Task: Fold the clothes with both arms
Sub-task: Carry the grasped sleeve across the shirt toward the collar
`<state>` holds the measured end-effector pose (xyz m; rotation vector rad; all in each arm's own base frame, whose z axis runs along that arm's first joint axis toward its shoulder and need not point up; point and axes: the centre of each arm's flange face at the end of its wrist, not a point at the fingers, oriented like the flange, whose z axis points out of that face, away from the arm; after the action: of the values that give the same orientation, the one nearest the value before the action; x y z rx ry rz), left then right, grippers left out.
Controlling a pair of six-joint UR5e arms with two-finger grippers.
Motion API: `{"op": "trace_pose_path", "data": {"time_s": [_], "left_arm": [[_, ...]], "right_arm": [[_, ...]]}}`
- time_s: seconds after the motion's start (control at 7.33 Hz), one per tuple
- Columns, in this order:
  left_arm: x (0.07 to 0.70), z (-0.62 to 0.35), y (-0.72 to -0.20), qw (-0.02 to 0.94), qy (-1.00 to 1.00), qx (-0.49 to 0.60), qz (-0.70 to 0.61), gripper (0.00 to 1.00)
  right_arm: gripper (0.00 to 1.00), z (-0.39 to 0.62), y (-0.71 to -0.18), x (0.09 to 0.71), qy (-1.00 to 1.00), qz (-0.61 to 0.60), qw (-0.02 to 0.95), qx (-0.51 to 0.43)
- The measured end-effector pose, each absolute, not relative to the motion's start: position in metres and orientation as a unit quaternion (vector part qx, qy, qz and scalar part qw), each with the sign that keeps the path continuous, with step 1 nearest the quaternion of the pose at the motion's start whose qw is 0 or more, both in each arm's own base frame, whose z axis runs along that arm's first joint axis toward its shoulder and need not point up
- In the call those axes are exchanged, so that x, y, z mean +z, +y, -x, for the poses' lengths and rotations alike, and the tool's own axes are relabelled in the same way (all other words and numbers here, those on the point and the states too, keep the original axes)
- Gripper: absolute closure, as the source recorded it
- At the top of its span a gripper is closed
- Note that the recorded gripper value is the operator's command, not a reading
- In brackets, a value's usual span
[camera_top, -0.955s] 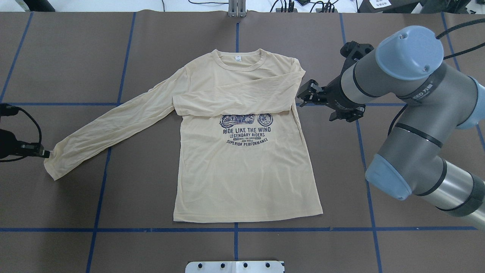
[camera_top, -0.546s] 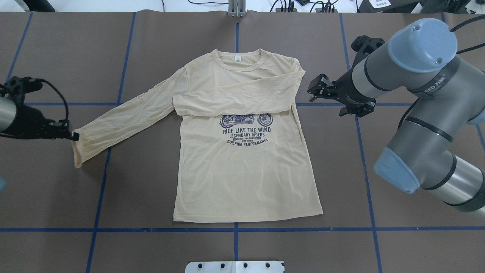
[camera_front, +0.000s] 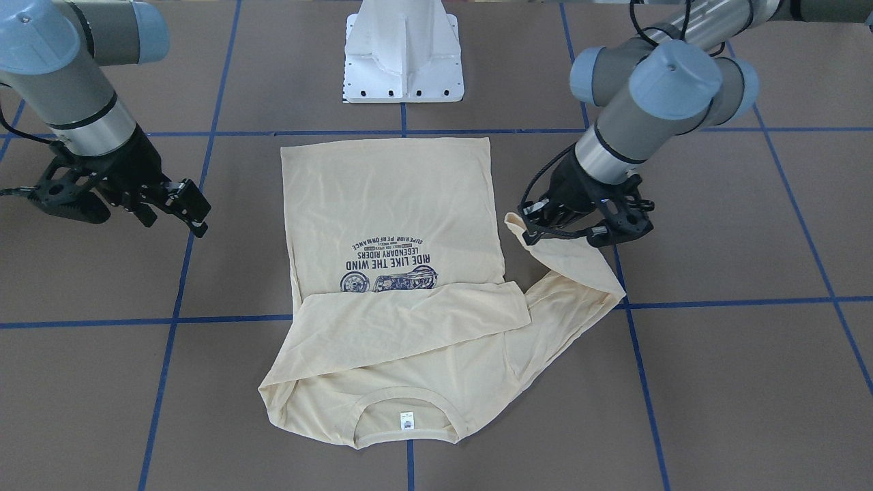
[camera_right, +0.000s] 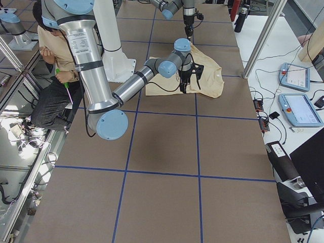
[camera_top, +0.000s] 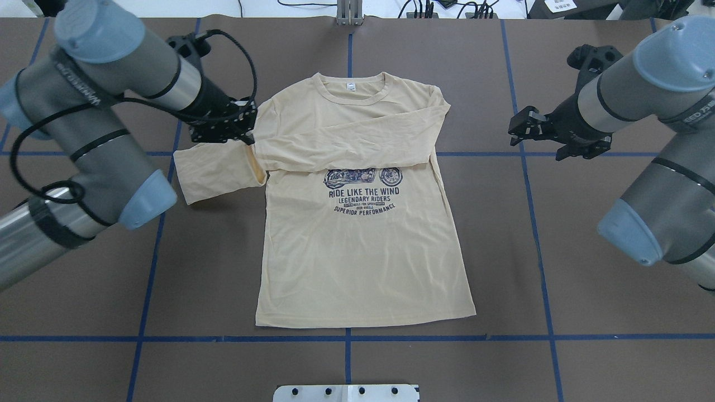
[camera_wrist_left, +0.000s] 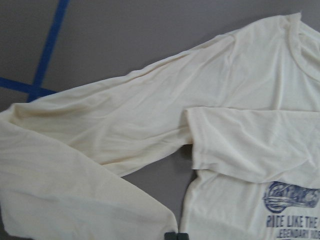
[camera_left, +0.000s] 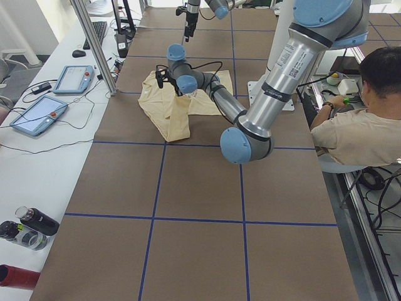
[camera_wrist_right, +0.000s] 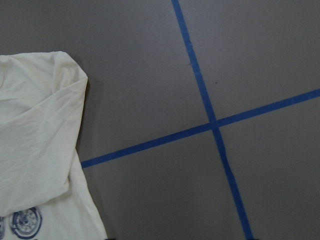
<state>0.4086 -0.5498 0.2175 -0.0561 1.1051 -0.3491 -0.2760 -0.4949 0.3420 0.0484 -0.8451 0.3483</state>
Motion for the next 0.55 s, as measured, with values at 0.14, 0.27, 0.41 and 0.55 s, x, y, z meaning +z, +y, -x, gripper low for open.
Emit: {"op": "trace_pose_path", "data": {"time_s": [0.14, 0.27, 0.41, 0.55], "left_arm": [[0.174, -0.442, -0.571, 0.831, 0.525, -0.180, 0.028, 1.00], [0.137, -0.469, -0.585, 0.827, 0.529, -0.189, 0.028, 1.00], [0.113, -0.488, -0.594, 0.822, 0.536, -0.192, 0.022, 1.00], [0.094, -0.503, -0.597, 0.817, 0.544, -0.191, 0.015, 1.00]], "right_arm": [[0.09, 0.257, -0.501, 0.366, -0.396, -0.025, 0.904, 0.159], [0.09, 0.243, -0.507, 0.384, -0.385, -0.025, 0.910, 0.153], [0.09, 0.236, -0.512, 0.397, -0.377, -0.023, 0.913, 0.152], [0.09, 0.232, -0.516, 0.409, -0.370, -0.020, 0.916, 0.153]]}}
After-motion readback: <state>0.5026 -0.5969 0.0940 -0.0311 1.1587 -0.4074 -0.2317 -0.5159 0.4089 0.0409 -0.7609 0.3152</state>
